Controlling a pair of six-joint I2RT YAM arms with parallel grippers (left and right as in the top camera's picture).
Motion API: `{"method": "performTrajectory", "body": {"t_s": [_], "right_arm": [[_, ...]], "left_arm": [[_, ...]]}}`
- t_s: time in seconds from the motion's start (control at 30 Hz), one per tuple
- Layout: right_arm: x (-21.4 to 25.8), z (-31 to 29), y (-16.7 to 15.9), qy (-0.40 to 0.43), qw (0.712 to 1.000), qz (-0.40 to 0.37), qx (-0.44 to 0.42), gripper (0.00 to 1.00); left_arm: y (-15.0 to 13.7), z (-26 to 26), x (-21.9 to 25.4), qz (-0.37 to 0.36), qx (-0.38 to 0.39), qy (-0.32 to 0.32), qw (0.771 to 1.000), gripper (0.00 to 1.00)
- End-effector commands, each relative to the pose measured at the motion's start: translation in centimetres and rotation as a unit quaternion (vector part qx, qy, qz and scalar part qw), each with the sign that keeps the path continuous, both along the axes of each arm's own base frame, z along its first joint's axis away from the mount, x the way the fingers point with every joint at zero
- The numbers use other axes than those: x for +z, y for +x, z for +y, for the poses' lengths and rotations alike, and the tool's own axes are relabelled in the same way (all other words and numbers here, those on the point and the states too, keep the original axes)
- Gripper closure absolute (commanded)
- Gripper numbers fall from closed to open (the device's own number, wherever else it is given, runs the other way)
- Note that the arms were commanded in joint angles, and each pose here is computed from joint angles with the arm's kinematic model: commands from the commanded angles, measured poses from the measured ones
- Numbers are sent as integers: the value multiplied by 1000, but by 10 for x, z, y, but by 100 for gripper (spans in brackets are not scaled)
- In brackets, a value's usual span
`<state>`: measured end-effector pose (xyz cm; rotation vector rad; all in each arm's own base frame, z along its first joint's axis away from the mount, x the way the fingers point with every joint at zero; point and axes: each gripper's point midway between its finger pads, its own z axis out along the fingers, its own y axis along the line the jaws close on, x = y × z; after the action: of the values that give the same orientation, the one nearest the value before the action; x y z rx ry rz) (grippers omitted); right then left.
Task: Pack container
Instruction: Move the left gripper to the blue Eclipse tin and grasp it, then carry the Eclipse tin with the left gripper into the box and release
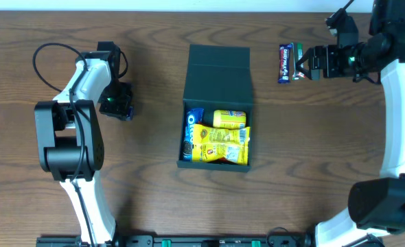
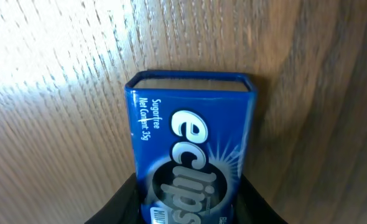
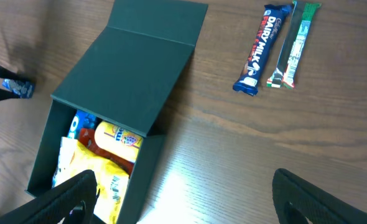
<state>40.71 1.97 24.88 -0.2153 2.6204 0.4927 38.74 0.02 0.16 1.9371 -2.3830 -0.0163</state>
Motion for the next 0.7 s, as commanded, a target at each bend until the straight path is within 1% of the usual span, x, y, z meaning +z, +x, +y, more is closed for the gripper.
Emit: {"method": "performTrajectory", "body": {"t_s": [0.0, 0.1, 0.13, 0.2, 0.27, 0.33, 0.4, 0.47, 0.57, 0.67], "right_arm": [[13, -2, -1, -6, 1000, -20, 2, 11], [13, -2, -1, -6, 1000, -20, 2, 11], [13, -3, -1, -8, 1000, -20, 1, 10], [12, -5, -1, -16, 1000, -19, -3, 10], [11, -6, 0, -18, 1000, -19, -3, 9], [12, -6, 0, -19, 1000, -22, -2, 9], [12, -6, 2, -20, 999, -25, -2, 8], [13, -7, 4, -21, 999, -30, -2, 8], [14, -8, 5, -22, 999, -33, -1, 8], [11, -13, 4, -41, 999, -31, -3, 8]], "left_arm": [[-8, 3, 1, 18, -26, 3, 999, 94], [-14, 2, 15, 21, -32, 3, 999, 94], [-12, 2, 22, 12, -46, 2, 999, 94], [-7, -2, 42, -21, -97, 3, 995, 94], [2, -10, 68, -67, -168, 12, 983, 94], [12, -21, 90, -112, -236, 19, 965, 94], [22, -39, 115, -162, -305, 30, 938, 94], [28, -69, 138, -208, -357, 36, 910, 94], [28, -116, 152, -244, -400, 26, 883, 94], [18, -162, 152, -252, -469, 28, 846, 94]]}}
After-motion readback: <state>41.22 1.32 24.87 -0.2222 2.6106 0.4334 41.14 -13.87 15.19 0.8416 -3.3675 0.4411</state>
